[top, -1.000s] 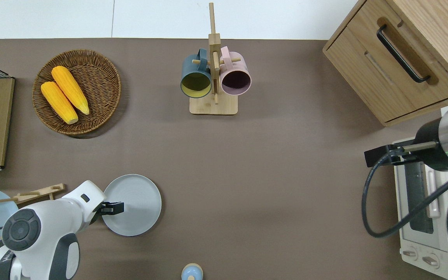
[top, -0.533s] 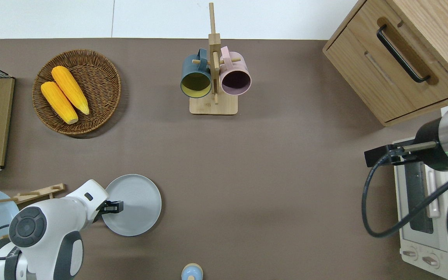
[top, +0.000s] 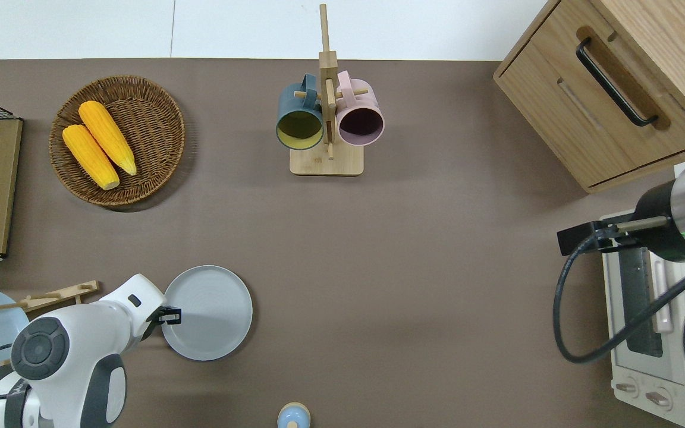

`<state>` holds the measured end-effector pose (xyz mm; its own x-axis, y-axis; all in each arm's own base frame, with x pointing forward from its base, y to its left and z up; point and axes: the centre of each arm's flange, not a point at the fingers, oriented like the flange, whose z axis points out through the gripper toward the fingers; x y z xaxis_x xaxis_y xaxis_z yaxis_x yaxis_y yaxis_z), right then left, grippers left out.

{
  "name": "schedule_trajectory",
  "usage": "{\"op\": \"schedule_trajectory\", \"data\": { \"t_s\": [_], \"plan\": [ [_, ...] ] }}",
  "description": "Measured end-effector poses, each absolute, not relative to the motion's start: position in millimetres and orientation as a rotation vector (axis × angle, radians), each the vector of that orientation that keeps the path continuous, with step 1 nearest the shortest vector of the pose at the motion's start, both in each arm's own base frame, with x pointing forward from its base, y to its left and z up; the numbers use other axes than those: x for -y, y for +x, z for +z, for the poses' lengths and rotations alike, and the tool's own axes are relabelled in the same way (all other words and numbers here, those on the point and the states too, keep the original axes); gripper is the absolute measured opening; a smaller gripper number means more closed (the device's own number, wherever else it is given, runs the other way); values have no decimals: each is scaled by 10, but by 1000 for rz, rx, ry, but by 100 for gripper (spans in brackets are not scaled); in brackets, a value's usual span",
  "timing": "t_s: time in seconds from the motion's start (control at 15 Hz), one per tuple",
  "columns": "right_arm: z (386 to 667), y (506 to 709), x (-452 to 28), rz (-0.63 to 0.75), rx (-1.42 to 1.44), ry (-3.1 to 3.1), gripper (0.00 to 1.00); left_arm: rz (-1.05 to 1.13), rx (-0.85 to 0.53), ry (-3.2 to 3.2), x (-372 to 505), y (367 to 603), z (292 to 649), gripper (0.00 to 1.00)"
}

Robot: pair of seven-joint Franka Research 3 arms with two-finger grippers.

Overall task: Pick gray plate from table and place it on lower plate rack with left arm
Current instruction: 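Lift the gray plate off the table with the left gripper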

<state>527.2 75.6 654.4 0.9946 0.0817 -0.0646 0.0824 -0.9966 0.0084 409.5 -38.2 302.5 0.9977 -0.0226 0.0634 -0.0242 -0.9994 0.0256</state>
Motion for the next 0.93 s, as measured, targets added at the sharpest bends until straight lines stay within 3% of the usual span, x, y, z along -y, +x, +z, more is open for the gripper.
{"op": "schedule_trajectory", "data": {
  "t_s": [0.53, 0.93],
  "plan": [
    [6544, 5272, -757, -101, -129, 3126, 99, 62, 29, 3110, 387, 4124, 3121, 4],
    [6544, 5272, -757, -101, -129, 3126, 99, -37, 17, 3105, 375, 4260, 3549, 4]
  ]
}}
